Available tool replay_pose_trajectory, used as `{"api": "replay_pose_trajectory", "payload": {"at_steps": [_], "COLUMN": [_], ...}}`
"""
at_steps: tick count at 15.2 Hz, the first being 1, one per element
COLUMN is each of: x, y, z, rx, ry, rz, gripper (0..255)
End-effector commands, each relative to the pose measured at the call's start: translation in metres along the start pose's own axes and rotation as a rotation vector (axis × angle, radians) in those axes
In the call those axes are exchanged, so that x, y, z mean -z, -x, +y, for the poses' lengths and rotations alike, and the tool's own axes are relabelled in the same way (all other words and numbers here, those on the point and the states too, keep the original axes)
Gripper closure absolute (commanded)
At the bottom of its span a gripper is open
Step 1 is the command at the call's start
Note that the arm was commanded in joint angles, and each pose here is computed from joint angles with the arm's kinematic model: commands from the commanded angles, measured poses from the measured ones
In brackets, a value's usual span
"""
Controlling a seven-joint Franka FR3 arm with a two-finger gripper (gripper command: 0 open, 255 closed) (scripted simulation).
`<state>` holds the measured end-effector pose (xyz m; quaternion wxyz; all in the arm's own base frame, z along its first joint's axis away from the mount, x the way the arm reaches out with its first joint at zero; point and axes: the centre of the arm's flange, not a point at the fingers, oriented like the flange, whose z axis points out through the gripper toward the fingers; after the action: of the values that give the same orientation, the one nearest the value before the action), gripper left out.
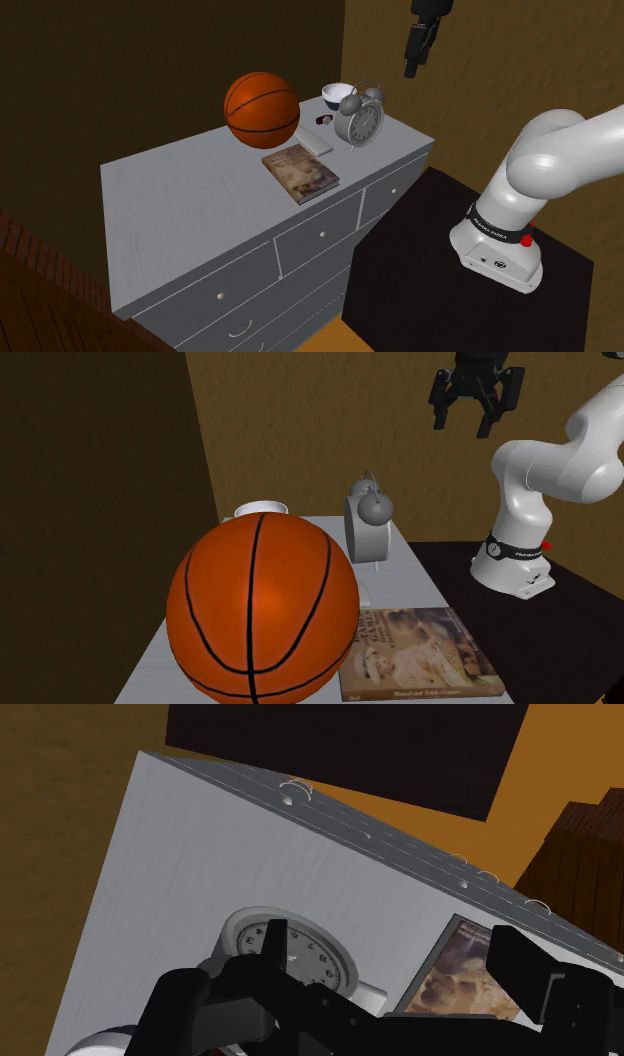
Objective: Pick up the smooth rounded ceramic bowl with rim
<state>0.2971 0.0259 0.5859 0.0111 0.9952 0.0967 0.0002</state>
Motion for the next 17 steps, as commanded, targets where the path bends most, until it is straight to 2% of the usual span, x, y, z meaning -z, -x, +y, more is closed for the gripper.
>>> {"api": "replay_pose_trajectory", "payload": {"at_steps": [1, 17], "x": [0.0, -0.094], "y": [0.0, -0.159], "z": [0.0, 0.099], "rx": [0.0, 0.016], "ry": [0.0, 0.022], "rz": [0.0, 0.0], "gripper": [0, 0]}}
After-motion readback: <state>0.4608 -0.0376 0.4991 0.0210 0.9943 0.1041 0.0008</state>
